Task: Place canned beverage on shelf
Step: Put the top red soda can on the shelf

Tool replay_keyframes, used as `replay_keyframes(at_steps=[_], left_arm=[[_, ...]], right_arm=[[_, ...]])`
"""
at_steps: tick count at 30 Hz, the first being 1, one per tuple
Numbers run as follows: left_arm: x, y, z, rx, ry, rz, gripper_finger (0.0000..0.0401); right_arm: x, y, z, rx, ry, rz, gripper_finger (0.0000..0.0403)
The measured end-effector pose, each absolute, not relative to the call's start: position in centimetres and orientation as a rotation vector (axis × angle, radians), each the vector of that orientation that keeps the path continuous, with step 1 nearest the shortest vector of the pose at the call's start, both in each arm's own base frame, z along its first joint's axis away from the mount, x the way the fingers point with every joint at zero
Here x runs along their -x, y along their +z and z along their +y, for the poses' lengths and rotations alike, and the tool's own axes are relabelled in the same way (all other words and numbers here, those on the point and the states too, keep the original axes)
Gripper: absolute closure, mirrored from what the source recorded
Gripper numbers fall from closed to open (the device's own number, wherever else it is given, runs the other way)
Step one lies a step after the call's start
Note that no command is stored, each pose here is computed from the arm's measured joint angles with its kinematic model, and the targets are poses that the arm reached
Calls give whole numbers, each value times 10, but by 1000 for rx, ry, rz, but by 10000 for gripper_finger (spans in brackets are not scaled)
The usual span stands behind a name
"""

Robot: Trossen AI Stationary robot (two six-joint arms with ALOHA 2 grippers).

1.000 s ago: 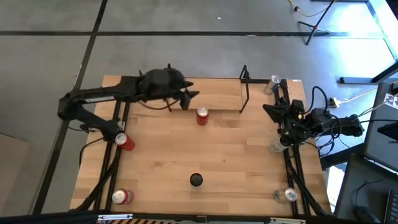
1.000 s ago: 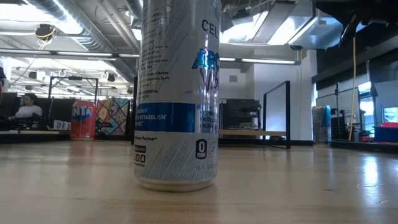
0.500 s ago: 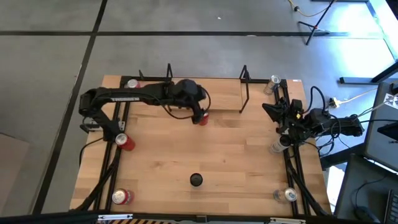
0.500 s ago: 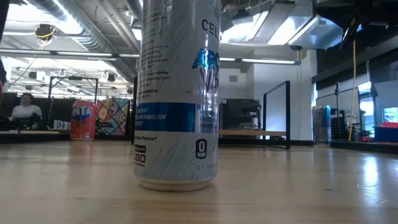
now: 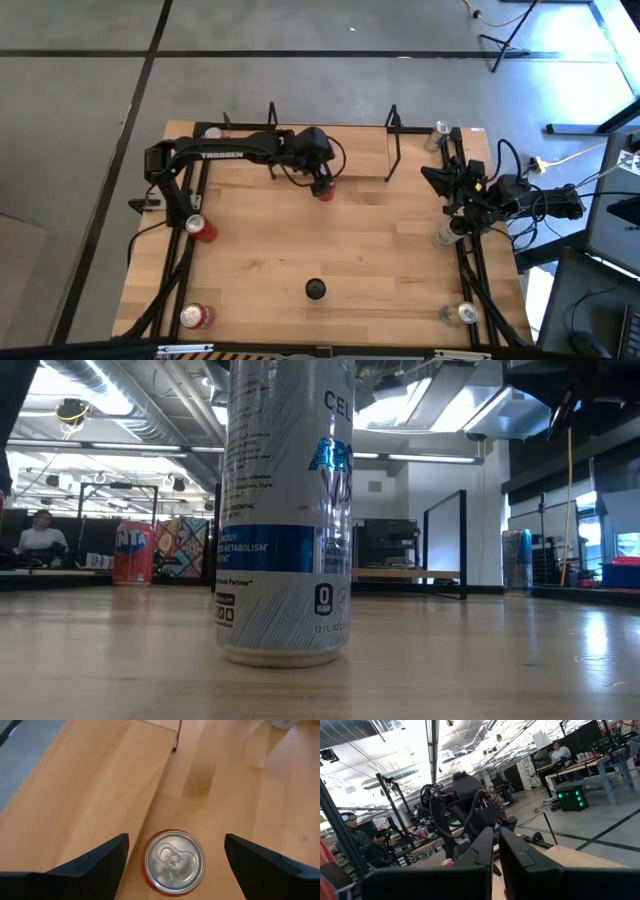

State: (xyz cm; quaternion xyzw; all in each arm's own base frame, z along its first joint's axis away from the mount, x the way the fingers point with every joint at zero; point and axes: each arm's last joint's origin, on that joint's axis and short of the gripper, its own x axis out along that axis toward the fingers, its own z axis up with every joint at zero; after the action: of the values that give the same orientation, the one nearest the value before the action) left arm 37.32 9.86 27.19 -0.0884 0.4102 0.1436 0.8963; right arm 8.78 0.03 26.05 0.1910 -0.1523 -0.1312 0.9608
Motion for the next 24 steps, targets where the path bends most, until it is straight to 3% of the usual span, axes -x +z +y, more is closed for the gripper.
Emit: replay_keyframes(at_steps=[19,24], left_arm=[[-389,223,100,143,196,1016,77],[-390,219,101,133,204,1024,109]], right_arm=[[-89,257,0,-376,-271,-273,384],[-89,256,0,-372,-274,-258,384]])
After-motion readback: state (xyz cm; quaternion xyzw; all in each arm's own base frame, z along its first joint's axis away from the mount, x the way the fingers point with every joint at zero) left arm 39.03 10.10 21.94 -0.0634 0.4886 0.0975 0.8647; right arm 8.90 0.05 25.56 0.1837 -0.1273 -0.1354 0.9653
